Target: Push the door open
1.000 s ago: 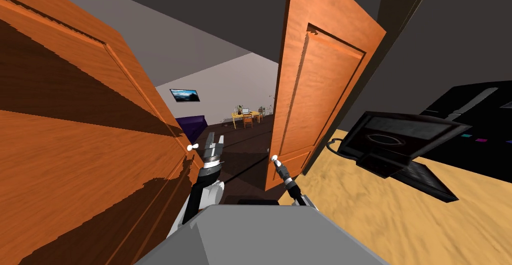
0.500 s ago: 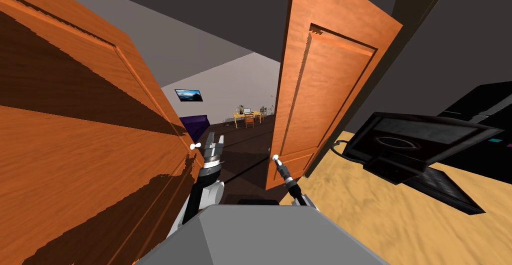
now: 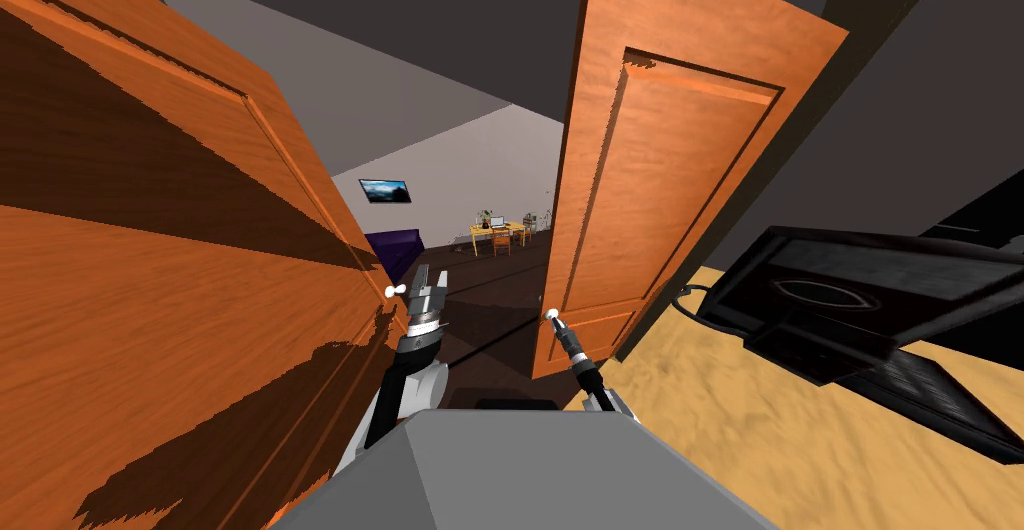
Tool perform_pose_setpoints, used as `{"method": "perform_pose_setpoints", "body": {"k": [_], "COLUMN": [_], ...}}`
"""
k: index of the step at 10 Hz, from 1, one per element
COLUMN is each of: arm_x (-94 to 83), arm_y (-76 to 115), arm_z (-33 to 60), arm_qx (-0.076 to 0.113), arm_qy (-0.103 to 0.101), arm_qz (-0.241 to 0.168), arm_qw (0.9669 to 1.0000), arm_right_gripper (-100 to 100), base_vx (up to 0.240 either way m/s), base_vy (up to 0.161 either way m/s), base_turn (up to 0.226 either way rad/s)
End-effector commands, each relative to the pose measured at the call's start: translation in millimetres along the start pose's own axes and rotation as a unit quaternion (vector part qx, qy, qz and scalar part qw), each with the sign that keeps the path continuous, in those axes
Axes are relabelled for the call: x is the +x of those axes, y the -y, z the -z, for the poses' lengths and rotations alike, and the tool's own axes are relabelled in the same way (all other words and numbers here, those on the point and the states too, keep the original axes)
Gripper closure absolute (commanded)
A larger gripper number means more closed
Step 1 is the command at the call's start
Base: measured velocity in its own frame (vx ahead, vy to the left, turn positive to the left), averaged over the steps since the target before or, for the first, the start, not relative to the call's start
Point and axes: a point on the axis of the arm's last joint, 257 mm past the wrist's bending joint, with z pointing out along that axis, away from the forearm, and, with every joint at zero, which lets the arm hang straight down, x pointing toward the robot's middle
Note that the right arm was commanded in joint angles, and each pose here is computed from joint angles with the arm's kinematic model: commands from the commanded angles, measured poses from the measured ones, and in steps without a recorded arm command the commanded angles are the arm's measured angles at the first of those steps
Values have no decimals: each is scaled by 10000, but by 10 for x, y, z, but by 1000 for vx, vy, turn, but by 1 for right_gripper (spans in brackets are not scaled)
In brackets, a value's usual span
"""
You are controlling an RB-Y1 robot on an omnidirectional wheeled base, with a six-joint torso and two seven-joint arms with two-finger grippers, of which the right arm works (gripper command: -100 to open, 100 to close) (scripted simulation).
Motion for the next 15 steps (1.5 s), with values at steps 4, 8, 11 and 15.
{"method": "perform_pose_setpoints", "body": {"k": [4,8,11,15], "arm_x": [-217,-268,-219,-150], "arm_y": [155,172,137,89], "arm_z": [-43,-52,-51,-45], "arm_qx": [180,204,163,98], "arm_qy": [315,397,290,150], "arm_qz": [-783,-915,-507,83], "arm_qw": [9963,9948,9982,9998], "arm_right_gripper": [100,-100,-100,-100], "base_vx": [30,20,-39,-38], "base_vy": [-1,-1,17,19], "base_turn": [63,40,-94,-65]}}
